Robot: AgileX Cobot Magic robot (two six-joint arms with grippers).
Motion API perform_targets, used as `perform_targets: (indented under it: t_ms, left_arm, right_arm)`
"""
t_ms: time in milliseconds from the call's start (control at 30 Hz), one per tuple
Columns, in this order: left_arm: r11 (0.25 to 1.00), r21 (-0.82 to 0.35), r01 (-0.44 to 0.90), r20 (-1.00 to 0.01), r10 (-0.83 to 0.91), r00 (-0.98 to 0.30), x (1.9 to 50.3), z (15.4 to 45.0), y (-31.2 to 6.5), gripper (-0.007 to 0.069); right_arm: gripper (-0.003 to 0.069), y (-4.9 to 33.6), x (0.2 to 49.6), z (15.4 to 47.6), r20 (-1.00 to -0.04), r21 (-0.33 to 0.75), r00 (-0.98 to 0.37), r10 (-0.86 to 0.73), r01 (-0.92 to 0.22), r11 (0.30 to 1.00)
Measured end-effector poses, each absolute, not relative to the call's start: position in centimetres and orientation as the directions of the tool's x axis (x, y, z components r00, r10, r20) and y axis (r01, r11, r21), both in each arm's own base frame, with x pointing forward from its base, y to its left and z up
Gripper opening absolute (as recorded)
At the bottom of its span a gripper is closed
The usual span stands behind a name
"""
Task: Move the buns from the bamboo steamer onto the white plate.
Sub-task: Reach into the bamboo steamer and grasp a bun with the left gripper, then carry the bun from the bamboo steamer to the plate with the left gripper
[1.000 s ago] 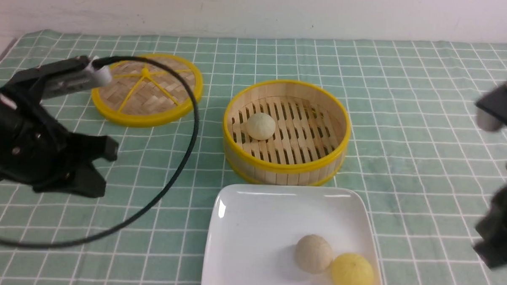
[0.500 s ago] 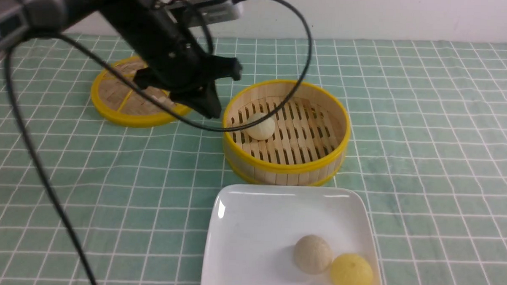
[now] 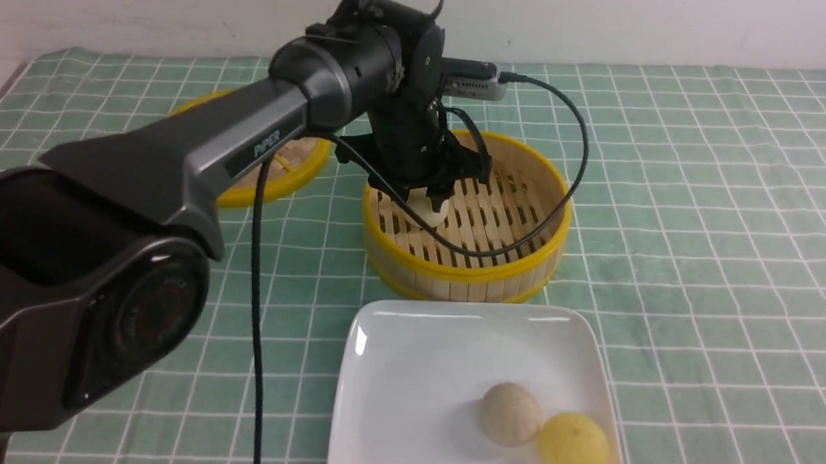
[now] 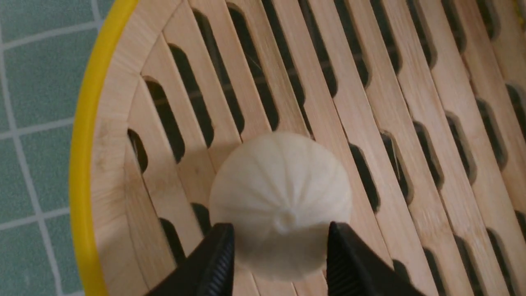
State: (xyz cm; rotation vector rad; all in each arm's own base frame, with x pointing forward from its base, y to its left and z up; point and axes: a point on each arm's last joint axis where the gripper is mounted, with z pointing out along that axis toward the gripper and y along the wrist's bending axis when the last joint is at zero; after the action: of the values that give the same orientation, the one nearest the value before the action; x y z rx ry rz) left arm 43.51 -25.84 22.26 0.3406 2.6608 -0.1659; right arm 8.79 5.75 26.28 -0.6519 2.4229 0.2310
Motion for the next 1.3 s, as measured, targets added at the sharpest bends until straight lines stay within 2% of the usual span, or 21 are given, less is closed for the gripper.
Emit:
perform_targets:
  t_ms: [100,233,367,500,567,600,700,767,900,1000,1067,1100,1233,1300]
  left_arm:
    - [0.963,-0.034,0.266,-0.447,0.224,-0.866,43.9,21.3,-25.8,0.0251]
    - [0.965,-0.033,0.26,-0.433,0.221,-0.874,43.8,21.2,-25.8,0.0062]
    - [0.966,-0.067,0.251,-0.405,0.204,-0.891,42.9,22.9,-25.7,0.0028]
    - [0.957,-0.053,0.286,-0.397,0.242,-0.885,41.0,27.3,-24.7,0.0027]
    - [0.947,-0.038,0.32,-0.423,0.275,-0.863,39.6,30.6,-23.8,0.0027]
    - [0.94,-0.028,0.341,-0.465,0.29,-0.837,38.5,33.3,-23.0,0.0027]
    - [0.931,-0.024,0.364,-0.528,0.297,-0.795,36.2,37.3,-21.6,0.0027]
    - [0.925,-0.05,0.375,-0.532,0.294,-0.794,34.8,38.3,-21.0,0.0027]
    - [0.91,-0.135,0.393,-0.444,0.299,-0.844,32.5,36.9,-20.6,0.0029]
    - [0.907,-0.206,0.368,-0.259,0.312,-0.914,30.7,32.1,-20.6,0.003]
    - [0.911,-0.232,0.341,-0.178,0.305,-0.935,30.0,29.3,-20.5,0.0031]
    - [0.914,-0.254,0.317,-0.13,0.292,-0.947,29.6,27.0,-20.6,0.0034]
    - [0.916,-0.285,0.283,-0.114,0.26,-0.959,29.1,22.4,-20.6,0.005]
    - [0.917,-0.287,0.276,-0.127,0.249,-0.96,29.1,21.4,-20.6,0.0066]
  right_arm:
    - [0.0002,5.8,8.8,26.3,-0.605,0.009,-0.69,-0.397,-0.505,0.863]
    - [0.0004,5.8,8.8,26.3,-0.606,0.009,-0.69,-0.396,-0.505,0.863]
    - [0.0008,5.8,8.8,26.3,-0.607,0.012,-0.69,-0.395,-0.505,0.863]
    - [0.001,5.8,8.8,26.3,-0.607,0.018,-0.695,-0.387,-0.499,0.867]
    - [0.0012,5.8,8.8,26.3,-0.607,0.019,-0.695,-0.386,-0.498,0.867]
    - [0.0013,5.8,8.8,26.3,-0.607,0.019,-0.695,-0.386,-0.498,0.867]
    - [0.0014,5.8,8.8,26.3,-0.607,0.019,-0.696,-0.385,-0.497,0.868]
    - [0.0017,5.8,8.8,26.3,-0.607,0.019,-0.696,-0.385,-0.497,0.868]
    - [0.0021,5.8,8.8,26.3,-0.607,0.019,-0.696,-0.385,-0.497,0.868]
    - [0.0026,5.8,8.8,26.3,-0.607,0.018,-0.695,-0.385,-0.497,0.868]
    - [0.0029,5.8,8.8,26.3,-0.608,0.016,-0.694,-0.387,-0.497,0.867]
    - [0.0031,5.8,8.8,26.3,-0.608,0.016,-0.694,-0.387,-0.497,0.867]
    - [0.0034,5.8,8.8,26.4,-0.613,0.016,-0.69,-0.385,-0.498,0.867]
    - [0.0036,5.8,8.9,26.4,-0.622,0.018,-0.684,-0.381,-0.499,0.867]
